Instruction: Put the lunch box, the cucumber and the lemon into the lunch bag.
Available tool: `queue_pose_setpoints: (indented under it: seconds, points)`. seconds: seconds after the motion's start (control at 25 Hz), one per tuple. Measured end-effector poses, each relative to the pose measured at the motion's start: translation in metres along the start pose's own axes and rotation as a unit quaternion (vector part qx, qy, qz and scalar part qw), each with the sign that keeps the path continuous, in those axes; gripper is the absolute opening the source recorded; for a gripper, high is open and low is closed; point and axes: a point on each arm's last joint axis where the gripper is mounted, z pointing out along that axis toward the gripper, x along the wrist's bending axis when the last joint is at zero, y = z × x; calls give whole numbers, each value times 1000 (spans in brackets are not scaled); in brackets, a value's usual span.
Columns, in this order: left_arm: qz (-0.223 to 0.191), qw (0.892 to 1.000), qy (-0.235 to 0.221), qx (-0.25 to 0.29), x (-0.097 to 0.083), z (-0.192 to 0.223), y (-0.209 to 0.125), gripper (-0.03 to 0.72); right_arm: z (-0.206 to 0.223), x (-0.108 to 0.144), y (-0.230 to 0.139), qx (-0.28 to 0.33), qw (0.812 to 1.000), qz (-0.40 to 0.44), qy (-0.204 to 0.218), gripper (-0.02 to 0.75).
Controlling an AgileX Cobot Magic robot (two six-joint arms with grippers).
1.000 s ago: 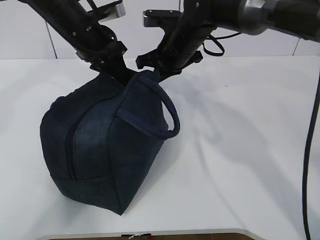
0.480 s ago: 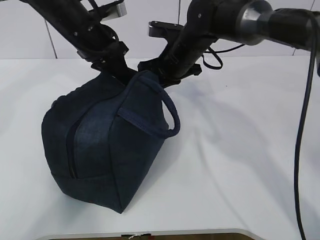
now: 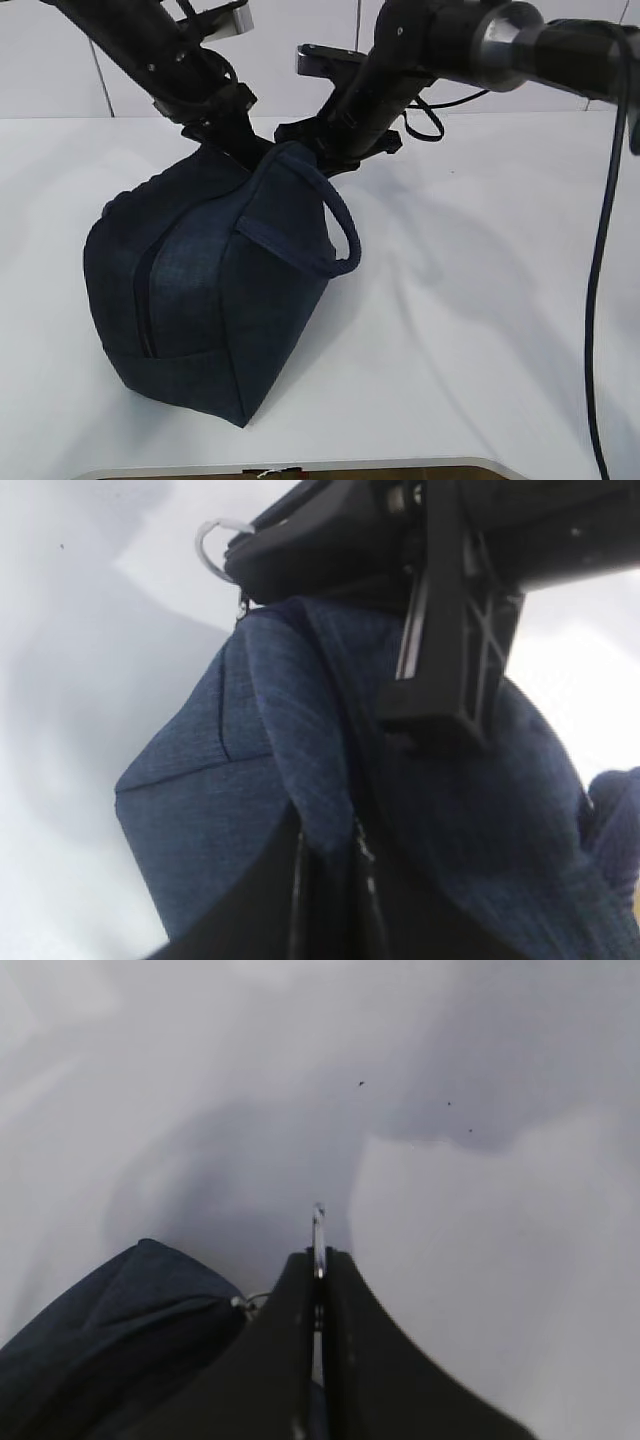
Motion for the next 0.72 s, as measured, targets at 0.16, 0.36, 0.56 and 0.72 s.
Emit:
queue_pose_setpoints:
  seconds: [0.16, 0.36, 0.56, 0.72]
  points:
    - [0, 1000, 1, 1, 0, 0, 0, 11, 1, 0, 0, 0, 1000, 4, 5, 5]
    - [1, 1000, 1, 0, -1, -1, 0, 11, -6, 3, 6, -6, 1000, -3, 6, 11]
    - [1, 1000, 0, 0, -1, -2, 0, 11, -7, 1, 6, -4, 1000, -5, 2, 201]
    - [1, 1000, -1, 1, -1, -2, 0, 12, -10, 2, 6, 1, 1000, -5, 0, 382]
